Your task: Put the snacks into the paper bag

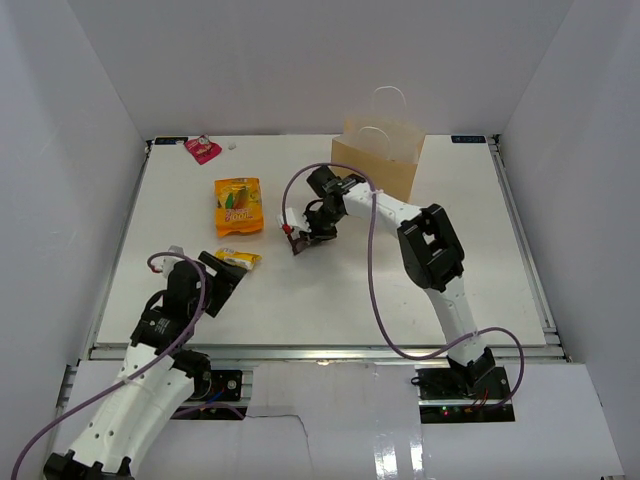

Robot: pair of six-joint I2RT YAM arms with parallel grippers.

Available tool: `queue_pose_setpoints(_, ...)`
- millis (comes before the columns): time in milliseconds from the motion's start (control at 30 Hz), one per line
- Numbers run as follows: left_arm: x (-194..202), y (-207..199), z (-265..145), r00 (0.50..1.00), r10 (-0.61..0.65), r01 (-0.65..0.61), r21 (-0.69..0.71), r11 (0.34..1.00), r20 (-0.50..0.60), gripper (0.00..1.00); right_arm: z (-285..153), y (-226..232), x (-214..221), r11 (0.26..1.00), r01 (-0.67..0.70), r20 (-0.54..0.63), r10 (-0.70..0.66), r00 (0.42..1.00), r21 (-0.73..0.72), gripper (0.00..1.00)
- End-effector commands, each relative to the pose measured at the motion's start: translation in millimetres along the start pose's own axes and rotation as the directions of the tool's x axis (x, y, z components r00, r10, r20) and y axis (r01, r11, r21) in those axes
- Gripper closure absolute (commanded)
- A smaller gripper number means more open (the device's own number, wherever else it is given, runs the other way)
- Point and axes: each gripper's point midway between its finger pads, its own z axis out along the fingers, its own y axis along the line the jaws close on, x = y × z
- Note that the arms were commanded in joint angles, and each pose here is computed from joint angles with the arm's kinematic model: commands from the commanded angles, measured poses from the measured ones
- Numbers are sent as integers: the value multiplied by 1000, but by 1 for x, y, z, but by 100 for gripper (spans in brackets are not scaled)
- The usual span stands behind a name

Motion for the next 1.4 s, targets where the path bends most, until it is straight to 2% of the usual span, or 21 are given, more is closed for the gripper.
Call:
queue_pose_setpoints(0, -2, 12, 9, 986, -160, 163, -82, 983, 39, 15, -35, 41, -43, 992, -93, 158, 105, 982, -83, 89)
queue_pose_setpoints(133, 0, 14, 16, 984, -178, 180, -123, 976, 28, 15, -88, 64, -84, 997, -77, 295, 81, 952, -23, 90)
queue_pose_setpoints(200, -1, 12, 18, 984, -175, 177, -131, 975, 28, 15, -100, 77, -93, 995, -92, 333, 98, 938, -33, 91)
queue_pose_setpoints(333, -2, 7, 25, 986, -164, 166, -129, 978, 24, 15, -156, 91, -121, 997, -72, 414, 49, 909, 40, 91)
queue_pose_setpoints(400, -2, 5, 27, 987, -160, 161, -126, 979, 20, 15, -182, 85, -126, 991, -95, 435, 46, 899, 91, 92)
queue_pose_setpoints(467, -1, 4, 29, 988, -157, 157, -122, 980, 16, 15, -229, 75, -146, 979, -90, 486, -10, 874, 182, 92)
queue_pose_setpoints(567, 1, 2, 32, 988, -153, 152, -114, 982, 3, 15, -293, 54, -150, 948, -157, 555, -25, 831, 277, 92)
queue_pose_setpoints(600, 1, 2, 32, 988, -151, 151, -114, 982, 2, 15, -330, 35, -147, 913, -177, 568, -70, 820, 368, 92)
queue_pose_setpoints(700, 2, 2, 34, 990, -144, 142, -119, 983, -8, 15, -397, 14, -142, 844, -277, 627, -86, 775, 458, 92)
queue_pose_setpoints(733, 2, 1, 34, 990, -142, 140, -120, 983, -6, 15, -417, 6, -144, 817, -322, 655, -89, 750, 479, 92)
queue_pose_setpoints(800, 1, 2, 35, 991, -131, 130, -120, 984, -3, 15, -447, -12, -125, 742, -414, 673, -67, 737, 527, 92)
queue_pose_setpoints(833, 0, 1, 36, 992, -125, 124, -118, 985, 2, 15, -466, -21, -125, 705, -429, 677, -99, 729, 565, 92)
queue_pose_setpoints(867, -2, 1, 37, 993, -114, 114, -120, 986, 10, 14, -476, -28, -111, 656, -510, 706, -49, 706, 556, 92)
queue_pose_setpoints(1000, -6, 1, 42, 994, -107, 109, -149, 983, 20, 14, -469, -61, -63, 555, -639, 744, 55, 666, 532, 92)
queue_pose_setpoints(1200, -20, -19, 51, 994, -99, 106, -162, 981, 46, 13, -425, -80, -20, 509, -737, 778, 190, 599, 444, 91)
queue_pose_setpoints(1367, -25, -26, 69, 994, -98, 105, -230, 967, 39, 12, -398, -84, 5, 487, -768, 769, 261, 583, 417, 84)
